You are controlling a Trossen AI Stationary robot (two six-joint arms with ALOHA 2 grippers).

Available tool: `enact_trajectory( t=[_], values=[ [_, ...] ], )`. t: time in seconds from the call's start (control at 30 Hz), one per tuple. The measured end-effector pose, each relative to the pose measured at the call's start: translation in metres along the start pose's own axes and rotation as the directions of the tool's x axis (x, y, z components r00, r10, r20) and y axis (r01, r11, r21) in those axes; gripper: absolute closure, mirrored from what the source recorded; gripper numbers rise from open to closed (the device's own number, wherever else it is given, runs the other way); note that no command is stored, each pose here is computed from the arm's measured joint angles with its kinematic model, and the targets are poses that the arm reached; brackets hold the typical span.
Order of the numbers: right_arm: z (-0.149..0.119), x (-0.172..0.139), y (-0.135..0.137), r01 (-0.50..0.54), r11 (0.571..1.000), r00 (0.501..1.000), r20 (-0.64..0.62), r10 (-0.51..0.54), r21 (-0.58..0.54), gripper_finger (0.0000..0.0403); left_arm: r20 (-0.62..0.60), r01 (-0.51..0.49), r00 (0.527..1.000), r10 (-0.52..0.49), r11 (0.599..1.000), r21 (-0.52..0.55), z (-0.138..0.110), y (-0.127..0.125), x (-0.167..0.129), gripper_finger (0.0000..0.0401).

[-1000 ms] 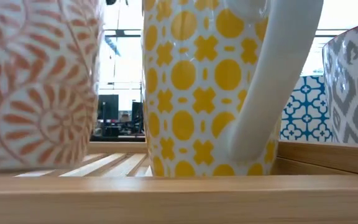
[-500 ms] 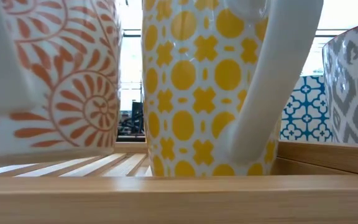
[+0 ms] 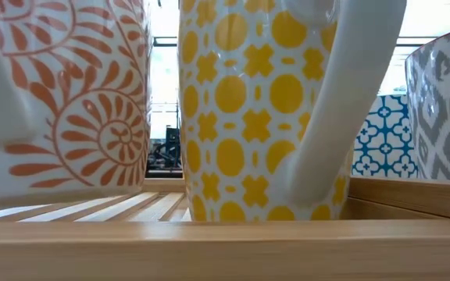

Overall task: Place coffee mugs
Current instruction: Put the orange mug on the shelf, then put the blue patterned mug on the shelf

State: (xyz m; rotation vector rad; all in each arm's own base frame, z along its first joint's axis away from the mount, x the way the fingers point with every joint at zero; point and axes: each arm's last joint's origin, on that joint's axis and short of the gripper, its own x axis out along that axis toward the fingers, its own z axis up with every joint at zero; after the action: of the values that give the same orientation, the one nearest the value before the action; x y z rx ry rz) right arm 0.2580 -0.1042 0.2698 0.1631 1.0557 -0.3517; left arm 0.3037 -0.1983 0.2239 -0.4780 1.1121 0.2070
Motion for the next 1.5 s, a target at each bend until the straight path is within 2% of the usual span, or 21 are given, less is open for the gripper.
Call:
enact_trajectory(
  t=[0.43, 1.33, 1.5],
  values=[
    [0.0003, -0.0001, 0.0000, 0.000, 1.000, 1.000, 0.003, 0.000, 0.000, 0.0261, -0.002, 0.002, 1.000, -0.002, 1.000, -0.003, -0.0002, -0.0003, 0.0006, 0.0358],
    [0.0003, -0.0001, 0.0001, 0.000, 1.000, 1.000, 0.002, 0.000, 0.000, 0.0261, 0.021, 0.040, 0.999, -0.040, 0.999, -0.010, 0.0024, -0.0042, 0.0001, 0.0231],
    [0.0002, 0.0000, 0.0001, 0.000, 1.000, 1.000, 0.002, 0.000, 0.000, 0.0261, 0.018, 0.040, 0.999, -0.040, 0.999, 0.007, 0.0026, -0.0040, 0.0002, 0.0219]
  ],
)
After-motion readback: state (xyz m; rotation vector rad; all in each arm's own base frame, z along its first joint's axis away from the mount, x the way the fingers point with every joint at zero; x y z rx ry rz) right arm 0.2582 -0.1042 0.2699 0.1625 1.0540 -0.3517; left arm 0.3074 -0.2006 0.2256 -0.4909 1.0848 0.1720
